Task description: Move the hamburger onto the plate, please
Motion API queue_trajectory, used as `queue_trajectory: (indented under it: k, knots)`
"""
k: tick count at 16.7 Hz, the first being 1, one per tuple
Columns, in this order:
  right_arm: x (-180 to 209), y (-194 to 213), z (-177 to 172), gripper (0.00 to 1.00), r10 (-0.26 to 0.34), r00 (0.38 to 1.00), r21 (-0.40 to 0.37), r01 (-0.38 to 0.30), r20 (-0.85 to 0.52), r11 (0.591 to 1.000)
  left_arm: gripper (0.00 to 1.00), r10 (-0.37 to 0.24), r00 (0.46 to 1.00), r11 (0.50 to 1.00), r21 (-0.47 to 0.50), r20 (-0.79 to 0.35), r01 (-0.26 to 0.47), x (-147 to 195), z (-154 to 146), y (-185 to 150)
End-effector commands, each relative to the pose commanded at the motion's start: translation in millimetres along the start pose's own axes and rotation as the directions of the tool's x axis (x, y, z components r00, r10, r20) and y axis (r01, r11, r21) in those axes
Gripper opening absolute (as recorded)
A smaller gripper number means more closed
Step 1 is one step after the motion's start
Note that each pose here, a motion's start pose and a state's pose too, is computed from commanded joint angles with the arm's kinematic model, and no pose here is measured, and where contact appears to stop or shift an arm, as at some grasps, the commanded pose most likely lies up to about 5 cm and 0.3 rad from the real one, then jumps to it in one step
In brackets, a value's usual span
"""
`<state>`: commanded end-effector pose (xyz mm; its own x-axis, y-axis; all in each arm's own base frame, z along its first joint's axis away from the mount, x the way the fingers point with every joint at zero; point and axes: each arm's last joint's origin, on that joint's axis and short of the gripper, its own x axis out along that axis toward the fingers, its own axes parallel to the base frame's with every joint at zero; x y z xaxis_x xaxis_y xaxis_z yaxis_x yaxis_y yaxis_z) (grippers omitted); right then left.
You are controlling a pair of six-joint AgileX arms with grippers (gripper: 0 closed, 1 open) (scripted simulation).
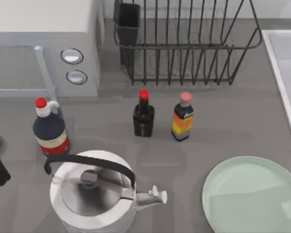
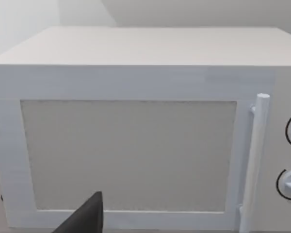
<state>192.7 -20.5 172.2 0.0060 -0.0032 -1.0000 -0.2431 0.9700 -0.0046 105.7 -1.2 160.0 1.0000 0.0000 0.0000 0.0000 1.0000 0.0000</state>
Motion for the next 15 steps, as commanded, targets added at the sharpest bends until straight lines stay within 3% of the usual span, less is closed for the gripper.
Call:
queue_trajectory:
  k: [11, 15]
  knots:
    - [75, -1, 1, 1.00, -0.001, 1.000, 0.003, 0.001, 0.003, 1.000, 1.00, 0.000, 1.000, 1.000, 0.000, 0.000, 0.000, 0, 0, 0]
    - [80, -1, 0, 1.00, 0.001, 1.000, 0.003, -0.001, -0.002, 1.000, 1.00, 0.000, 1.000, 1.000, 0.000, 0.000, 0.000, 0, 0, 0]
